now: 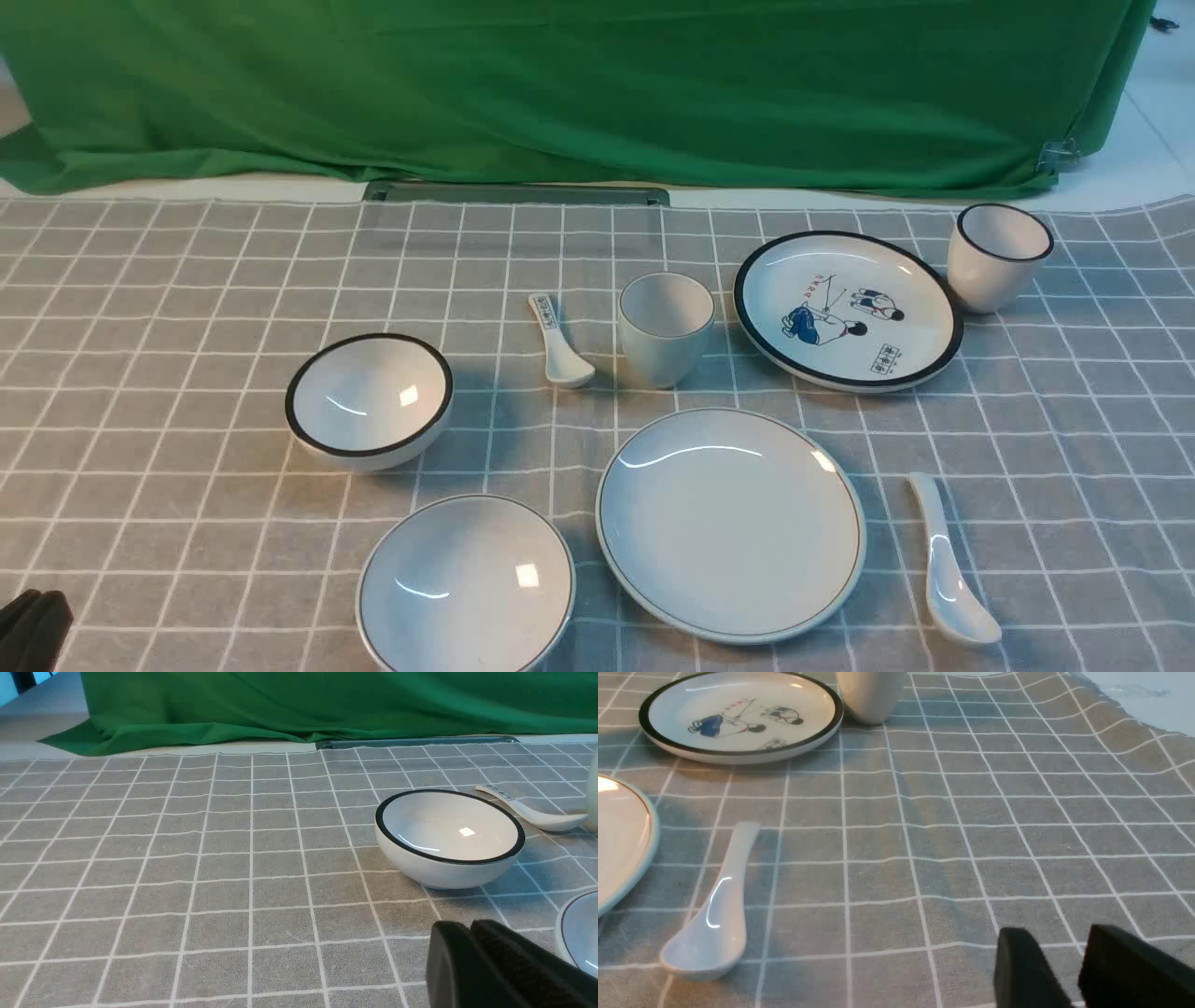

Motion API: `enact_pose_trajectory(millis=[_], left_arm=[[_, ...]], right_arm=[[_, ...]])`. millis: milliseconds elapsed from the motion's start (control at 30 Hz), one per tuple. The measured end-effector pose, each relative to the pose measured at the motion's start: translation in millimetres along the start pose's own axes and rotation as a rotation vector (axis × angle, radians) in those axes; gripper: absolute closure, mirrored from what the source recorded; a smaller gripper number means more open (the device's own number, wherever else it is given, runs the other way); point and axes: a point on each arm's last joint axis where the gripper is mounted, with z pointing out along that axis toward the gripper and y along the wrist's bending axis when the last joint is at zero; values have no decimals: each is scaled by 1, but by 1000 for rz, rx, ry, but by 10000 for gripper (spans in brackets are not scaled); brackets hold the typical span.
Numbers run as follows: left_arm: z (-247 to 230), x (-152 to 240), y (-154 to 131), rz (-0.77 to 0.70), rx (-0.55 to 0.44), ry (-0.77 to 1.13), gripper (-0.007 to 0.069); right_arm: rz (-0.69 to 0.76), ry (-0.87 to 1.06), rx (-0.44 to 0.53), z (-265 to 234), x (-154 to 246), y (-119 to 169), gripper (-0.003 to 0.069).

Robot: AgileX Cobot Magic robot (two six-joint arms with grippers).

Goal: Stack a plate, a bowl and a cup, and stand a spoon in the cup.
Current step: Use the left arm to grab a blue rice bowl

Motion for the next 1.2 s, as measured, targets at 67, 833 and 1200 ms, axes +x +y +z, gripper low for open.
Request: enact_pose_trajectory(millis=[67,833,1200], left_arm=[[0,0,0,0,0,0,608],[-2,-19,4,-379,-7,-217,608],[-21,-53,24,-763,-22,-702,608]], right_arm=[[0,0,0,0,0,0,417],[0,0,0,0,0,0,417],[4,-22,-6,0,-2,1,417]])
